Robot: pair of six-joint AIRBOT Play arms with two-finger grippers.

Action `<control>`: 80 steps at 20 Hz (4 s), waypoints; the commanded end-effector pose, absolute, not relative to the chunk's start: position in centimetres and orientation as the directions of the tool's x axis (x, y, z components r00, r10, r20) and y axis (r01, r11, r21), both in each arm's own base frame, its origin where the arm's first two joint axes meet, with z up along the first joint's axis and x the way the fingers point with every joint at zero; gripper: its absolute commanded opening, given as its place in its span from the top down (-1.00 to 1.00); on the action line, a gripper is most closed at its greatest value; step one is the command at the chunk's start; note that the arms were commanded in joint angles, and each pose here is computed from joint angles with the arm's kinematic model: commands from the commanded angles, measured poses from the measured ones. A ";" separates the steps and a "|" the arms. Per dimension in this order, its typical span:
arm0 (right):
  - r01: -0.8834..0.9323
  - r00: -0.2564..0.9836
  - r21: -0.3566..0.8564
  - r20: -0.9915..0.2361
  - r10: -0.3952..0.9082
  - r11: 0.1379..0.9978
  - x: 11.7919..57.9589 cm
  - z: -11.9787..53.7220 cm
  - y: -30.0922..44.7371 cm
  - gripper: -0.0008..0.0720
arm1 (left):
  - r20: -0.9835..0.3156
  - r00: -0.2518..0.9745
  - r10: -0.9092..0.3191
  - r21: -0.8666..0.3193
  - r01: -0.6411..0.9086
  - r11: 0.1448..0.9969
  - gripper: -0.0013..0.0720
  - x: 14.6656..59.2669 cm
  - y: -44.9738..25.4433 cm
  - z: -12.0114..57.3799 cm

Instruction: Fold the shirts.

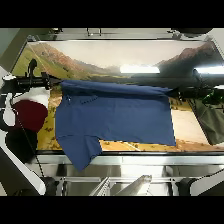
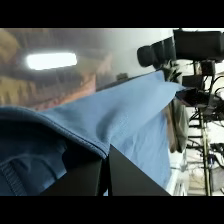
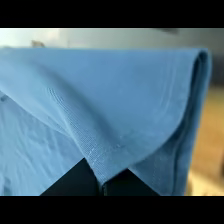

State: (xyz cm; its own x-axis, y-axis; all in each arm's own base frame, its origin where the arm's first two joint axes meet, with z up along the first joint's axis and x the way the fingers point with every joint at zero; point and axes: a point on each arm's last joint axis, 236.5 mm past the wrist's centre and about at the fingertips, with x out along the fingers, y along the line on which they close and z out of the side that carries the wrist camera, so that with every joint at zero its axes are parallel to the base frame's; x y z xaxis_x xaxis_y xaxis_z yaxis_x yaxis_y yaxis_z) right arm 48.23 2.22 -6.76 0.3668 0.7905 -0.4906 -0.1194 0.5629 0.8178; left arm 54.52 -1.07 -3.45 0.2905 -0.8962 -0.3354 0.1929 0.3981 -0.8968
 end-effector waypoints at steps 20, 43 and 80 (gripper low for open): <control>-0.040 0.273 0.832 -0.523 0.807 0.553 46.7 -8.5 3.9 0.28 | -0.594 0.066 -0.801 -0.783 0.181 0.596 0.29 51.2 -2.0 -6.2; 0.220 -0.012 0.607 -0.781 0.625 0.763 24.1 -11.0 0.8 0.07 | -0.622 0.223 -0.750 -0.769 -0.356 0.532 0.29 25.0 -3.4 -2.7; 0.171 0.087 0.722 -0.688 0.720 0.670 26.4 -10.2 5.3 0.13 | -0.748 -0.069 -0.660 -0.573 -0.432 0.696 0.30 18.7 -9.2 -12.9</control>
